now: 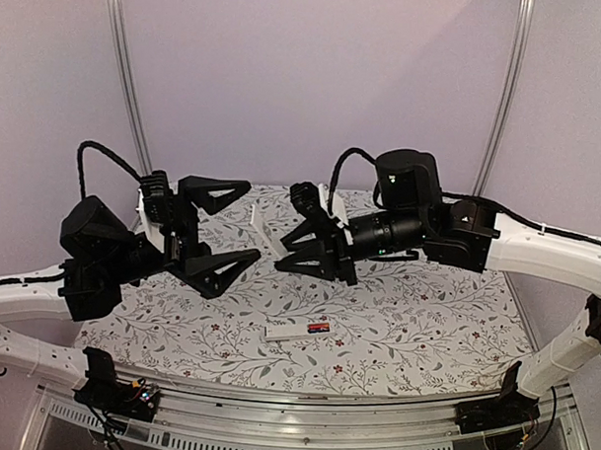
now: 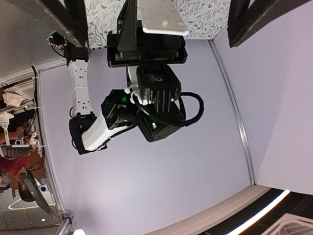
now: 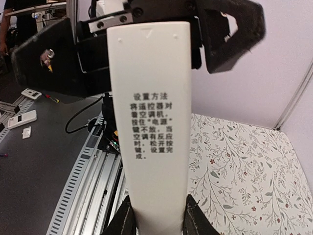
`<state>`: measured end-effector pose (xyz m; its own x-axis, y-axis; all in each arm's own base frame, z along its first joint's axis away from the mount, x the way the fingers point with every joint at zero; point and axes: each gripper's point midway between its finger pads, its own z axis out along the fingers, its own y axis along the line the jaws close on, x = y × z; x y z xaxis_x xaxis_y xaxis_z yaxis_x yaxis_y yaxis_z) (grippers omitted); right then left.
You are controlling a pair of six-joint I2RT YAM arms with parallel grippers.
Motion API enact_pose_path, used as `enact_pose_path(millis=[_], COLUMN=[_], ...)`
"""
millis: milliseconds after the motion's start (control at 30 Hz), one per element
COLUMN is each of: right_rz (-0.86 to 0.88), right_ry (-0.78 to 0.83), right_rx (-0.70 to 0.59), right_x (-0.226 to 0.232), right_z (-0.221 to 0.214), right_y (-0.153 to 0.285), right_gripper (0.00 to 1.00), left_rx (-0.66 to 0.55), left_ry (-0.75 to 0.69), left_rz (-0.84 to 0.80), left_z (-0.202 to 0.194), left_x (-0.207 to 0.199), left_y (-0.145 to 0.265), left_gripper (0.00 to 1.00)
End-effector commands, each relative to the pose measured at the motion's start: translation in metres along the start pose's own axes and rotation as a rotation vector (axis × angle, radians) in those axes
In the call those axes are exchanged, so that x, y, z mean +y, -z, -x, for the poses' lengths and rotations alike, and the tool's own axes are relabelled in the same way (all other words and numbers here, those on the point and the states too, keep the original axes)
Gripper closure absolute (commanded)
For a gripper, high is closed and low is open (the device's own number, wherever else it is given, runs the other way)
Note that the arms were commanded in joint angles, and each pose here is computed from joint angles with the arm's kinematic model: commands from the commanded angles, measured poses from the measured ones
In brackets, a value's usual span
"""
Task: Load the batteries into the remote control
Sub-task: Pass from the left arm to the right, then place the battery cover on the remote control without the battery cover.
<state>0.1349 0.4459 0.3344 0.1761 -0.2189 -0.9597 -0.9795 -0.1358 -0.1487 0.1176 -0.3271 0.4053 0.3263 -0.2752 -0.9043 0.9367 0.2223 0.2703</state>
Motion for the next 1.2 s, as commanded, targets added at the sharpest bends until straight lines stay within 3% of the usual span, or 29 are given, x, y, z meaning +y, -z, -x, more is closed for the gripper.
enact_pose_path(millis=[0, 100, 267, 367, 600, 900, 1067, 1167], right_rz=[-0.216, -0.325, -0.366, -0.314, -0.171, -0.045, -0.016, -0.004], right_ry=[-0.11, -0.159, -0.183, -0.186, -0.175, -0.103, -0.091, -0.071], right_rx=[0.244, 0.474, 0.833, 0.939, 1.138, 1.194, 1.223, 1.206], right_x=[-0.037, -0.054, -0.06, -0.058, -0.05, -0.031, -0.028, -0.03], right_z=[-0.058, -0.112, -0.192, -0.214, -0.271, -0.289, -0.298, -0.295], right_y=[0.02, 0.034, 0.046, 0.04, 0.023, -0.004, -0.007, -0.016], right_gripper=[0.79, 0.79, 0.79, 0.8, 0.8, 0.79, 0.78, 0.78], left_rx=[0.046, 0.091, 0.229, 0.301, 0.432, 0.561, 0.557, 0.519], left_ry=[0.117, 0.229, 0.44, 0.53, 0.596, 0.592, 0.578, 0.516], left_rz=[0.19, 0.337, 0.874, 1.036, 1.123, 1.178, 1.177, 1.172], left_z=[-0.008, -0.018, -0.076, -0.105, -0.152, -0.195, -0.198, -0.193], left_x=[0.023, 0.04, 0.091, 0.093, 0.076, 0.066, 0.063, 0.063], left_y=[0.023, 0.046, 0.127, 0.162, 0.199, 0.212, 0.221, 0.235], left_gripper=[0.0, 0.0, 0.03, 0.07, 0.11, 0.11, 0.11, 0.16])
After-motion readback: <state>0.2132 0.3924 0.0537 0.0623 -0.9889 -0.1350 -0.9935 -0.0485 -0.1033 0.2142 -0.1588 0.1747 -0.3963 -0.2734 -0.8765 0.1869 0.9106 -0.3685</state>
